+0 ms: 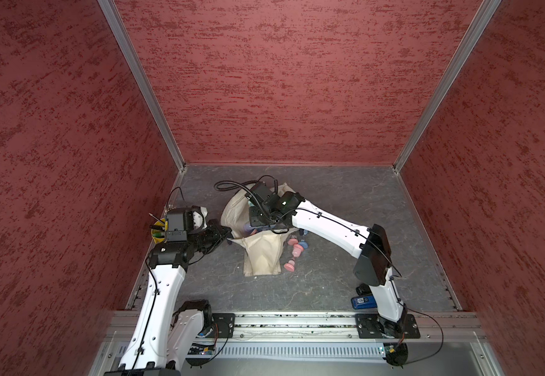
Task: Put the hourglass into the canvas bag
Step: Place the hourglass in the canvas bag.
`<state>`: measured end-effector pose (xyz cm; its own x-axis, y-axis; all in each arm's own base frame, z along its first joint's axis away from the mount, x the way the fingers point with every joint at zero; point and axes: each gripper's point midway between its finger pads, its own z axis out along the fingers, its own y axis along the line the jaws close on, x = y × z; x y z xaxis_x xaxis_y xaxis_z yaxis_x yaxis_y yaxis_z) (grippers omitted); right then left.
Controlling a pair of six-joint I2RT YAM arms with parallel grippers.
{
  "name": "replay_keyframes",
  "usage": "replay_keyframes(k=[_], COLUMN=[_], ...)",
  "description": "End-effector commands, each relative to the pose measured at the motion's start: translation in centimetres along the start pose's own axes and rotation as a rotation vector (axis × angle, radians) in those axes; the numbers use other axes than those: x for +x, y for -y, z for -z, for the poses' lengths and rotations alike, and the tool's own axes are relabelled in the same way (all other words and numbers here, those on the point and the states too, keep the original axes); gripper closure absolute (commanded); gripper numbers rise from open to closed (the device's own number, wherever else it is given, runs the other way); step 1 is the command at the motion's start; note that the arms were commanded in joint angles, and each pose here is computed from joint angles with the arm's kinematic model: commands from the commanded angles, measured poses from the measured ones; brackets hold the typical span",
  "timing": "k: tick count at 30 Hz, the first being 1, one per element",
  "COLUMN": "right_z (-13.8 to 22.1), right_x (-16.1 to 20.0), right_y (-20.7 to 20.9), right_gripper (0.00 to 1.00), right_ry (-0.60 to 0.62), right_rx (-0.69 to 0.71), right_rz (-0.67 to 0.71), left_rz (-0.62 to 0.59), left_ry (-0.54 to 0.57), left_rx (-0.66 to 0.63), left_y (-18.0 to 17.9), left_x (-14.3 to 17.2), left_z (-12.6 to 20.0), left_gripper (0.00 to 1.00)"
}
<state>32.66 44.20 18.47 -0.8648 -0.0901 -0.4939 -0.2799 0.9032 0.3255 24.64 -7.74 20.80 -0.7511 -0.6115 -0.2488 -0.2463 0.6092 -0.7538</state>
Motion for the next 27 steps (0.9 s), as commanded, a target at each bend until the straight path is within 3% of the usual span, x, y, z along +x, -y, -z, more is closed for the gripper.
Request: replay_keyframes(k=[1, 7, 16, 19, 27], right_z=[0.1, -0.9, -0.4, 0.8, 6.2], right_x=[-0.6, -0.3, -0.9, -1.8, -4.5], right_y=[-0.9, -0.6, -0.3, -0.6, -1.4], right_gripper=[1.0, 0.99, 0.49, 0.44, 0.44], right_ry=[0.009, -0.001, 0.023, 0.054, 0.183], right_rx=[-0.021, -0.006, 0.012, 0.007, -0.028], right_rz=[-0.018, -0.026, -0.031, -0.03, -0.028], left_rz=[-0.039, -0.04, -0.041, -0.039, -0.039], left_ry=[0.035, 0.034, 0.033, 0.031, 0.031], left_rx=[0.035, 0.037, 0.035, 0.032, 0.031], left_y=[1.2, 1.2, 1.1, 1.0, 0.9], left_x=[-0.7, -0.6, -0.6, -0.5, -0.5], left_z=[0.8, 0.8, 0.7, 0.6, 0.6], left_gripper=[1.0, 1.0, 1.0, 1.0, 1.0])
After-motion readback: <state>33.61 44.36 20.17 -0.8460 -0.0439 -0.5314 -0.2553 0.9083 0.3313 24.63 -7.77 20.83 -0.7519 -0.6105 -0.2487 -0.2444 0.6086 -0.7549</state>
